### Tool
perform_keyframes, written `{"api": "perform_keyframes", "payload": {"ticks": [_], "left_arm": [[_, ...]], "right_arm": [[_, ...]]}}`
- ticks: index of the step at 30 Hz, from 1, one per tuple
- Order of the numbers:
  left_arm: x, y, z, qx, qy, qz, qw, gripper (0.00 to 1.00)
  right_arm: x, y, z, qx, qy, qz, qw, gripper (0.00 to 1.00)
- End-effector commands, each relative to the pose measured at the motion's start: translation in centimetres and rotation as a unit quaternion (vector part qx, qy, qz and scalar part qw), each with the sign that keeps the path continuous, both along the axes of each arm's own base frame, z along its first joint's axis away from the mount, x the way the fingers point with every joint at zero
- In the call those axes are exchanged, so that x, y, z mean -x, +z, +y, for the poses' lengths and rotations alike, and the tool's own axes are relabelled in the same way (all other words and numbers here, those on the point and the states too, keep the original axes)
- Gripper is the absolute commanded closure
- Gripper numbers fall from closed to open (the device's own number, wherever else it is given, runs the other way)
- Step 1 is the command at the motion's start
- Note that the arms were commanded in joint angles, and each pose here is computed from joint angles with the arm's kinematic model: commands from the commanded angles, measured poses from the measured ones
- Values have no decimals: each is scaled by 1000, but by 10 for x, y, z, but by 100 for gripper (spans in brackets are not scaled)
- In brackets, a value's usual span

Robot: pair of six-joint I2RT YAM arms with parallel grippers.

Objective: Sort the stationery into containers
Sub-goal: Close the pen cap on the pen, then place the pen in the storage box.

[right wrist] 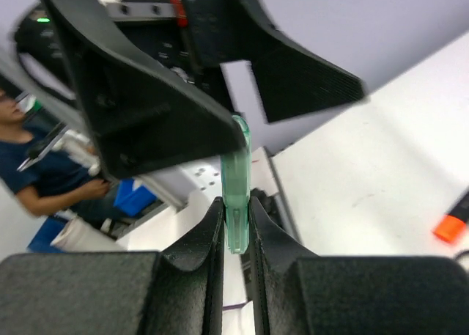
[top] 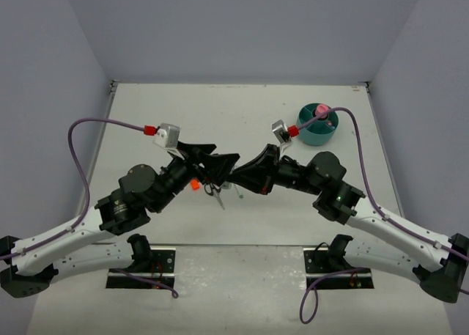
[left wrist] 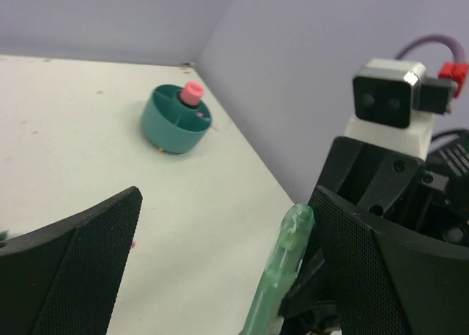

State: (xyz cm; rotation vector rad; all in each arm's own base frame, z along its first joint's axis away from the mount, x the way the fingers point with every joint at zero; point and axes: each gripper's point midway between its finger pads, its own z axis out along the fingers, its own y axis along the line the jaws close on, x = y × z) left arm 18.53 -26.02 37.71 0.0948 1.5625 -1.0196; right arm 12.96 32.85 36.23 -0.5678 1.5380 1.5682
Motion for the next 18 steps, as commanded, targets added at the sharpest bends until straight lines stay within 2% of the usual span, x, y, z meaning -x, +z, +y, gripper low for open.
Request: {"api": "perform_keyframes", "payload": {"ticks": [1, 2, 3, 5, 7, 8, 12, 13, 15, 17, 18], "left_arm": [[-23, -4, 56, 8, 147, 65, 987, 0], [-22, -7, 60, 7, 153, 69, 986, 0], [-21, -10, 64, 5, 156, 71, 985, 0], [-17, -21, 71, -6, 157, 77, 985, 0], [-14, -33, 77, -25, 158, 84, 984, 0], [-14, -36, 77, -29, 157, 85, 984, 0], [-4, -50, 81, -78, 131, 86, 985, 0], [-1, -52, 80, -89, 122, 84, 985, 0], [1, -59, 78, -112, 111, 85, 984, 0], [2, -68, 76, -132, 104, 90, 982, 0], [3, -72, 74, -139, 99, 92, 981, 0]], "right_arm": [[-59, -22, -39, 17, -156, 26, 987, 100], [-80, -26, -56, 20, -201, 32, 979, 100], [-84, -29, -62, 26, -216, 36, 975, 100], [-120, -43, -102, 56, -323, 43, 944, 100], [-154, -62, -153, 117, -445, 50, 886, 100], [-160, -65, -165, 133, -465, 50, 874, 100], [-194, -73, -269, 186, -656, 59, 729, 100], [-198, -76, -285, 194, -675, 62, 709, 100], [-207, -85, -314, 205, -705, 81, 674, 100], [-218, -88, -338, 200, -722, 101, 655, 100], [-221, -95, -338, 205, -720, 110, 653, 100]]}}
